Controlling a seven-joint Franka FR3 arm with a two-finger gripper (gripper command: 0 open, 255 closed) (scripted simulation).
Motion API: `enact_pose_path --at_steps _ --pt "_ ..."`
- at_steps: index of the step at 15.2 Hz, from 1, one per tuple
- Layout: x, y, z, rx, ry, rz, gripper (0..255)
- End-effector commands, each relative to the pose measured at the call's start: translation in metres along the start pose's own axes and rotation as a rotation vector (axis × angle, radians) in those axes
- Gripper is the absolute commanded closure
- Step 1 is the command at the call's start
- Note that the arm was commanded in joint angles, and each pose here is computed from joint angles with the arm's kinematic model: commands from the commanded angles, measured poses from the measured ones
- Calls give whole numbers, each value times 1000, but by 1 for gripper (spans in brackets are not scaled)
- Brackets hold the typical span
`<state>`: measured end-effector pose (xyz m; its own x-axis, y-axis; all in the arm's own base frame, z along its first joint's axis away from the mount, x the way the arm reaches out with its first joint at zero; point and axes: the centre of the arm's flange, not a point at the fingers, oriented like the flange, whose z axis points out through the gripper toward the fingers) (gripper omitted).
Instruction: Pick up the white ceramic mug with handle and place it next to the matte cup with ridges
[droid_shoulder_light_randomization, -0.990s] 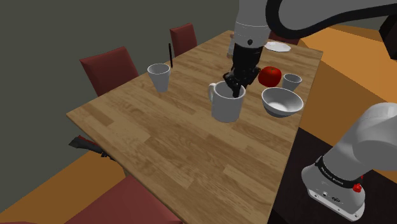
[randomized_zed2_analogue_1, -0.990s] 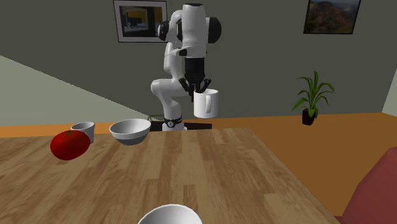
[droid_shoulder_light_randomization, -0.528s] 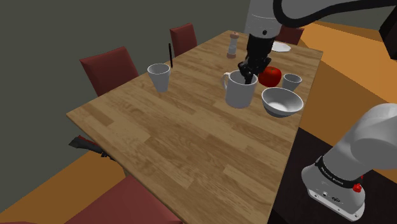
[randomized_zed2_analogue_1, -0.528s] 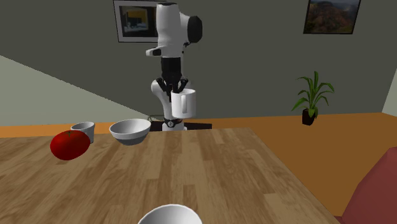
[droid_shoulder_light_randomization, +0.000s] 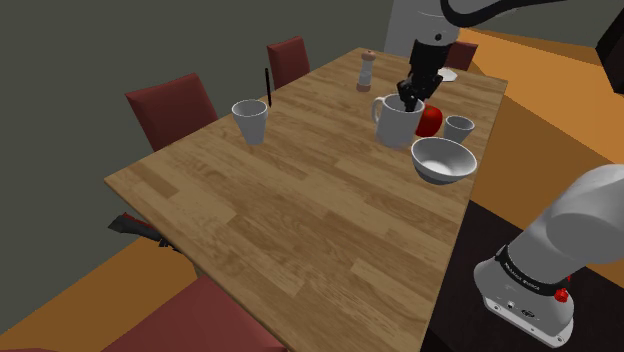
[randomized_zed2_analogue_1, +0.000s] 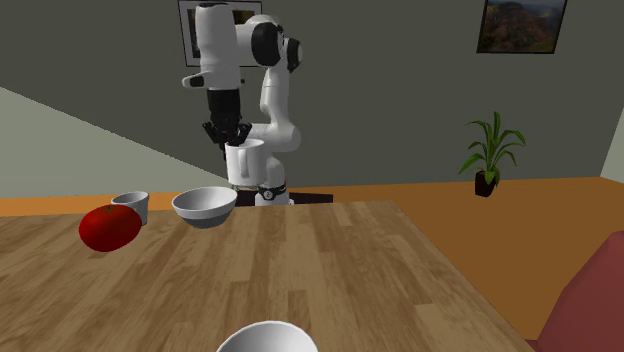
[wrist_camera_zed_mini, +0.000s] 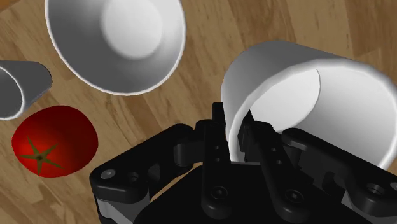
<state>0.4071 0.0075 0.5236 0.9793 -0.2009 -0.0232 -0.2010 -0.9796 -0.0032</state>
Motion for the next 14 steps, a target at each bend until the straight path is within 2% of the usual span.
enact_pose_path --at_steps 1,14 --pt "11 22 3 -1 0 -2 255" --pt "74 182 0 -1 0 -2 255"
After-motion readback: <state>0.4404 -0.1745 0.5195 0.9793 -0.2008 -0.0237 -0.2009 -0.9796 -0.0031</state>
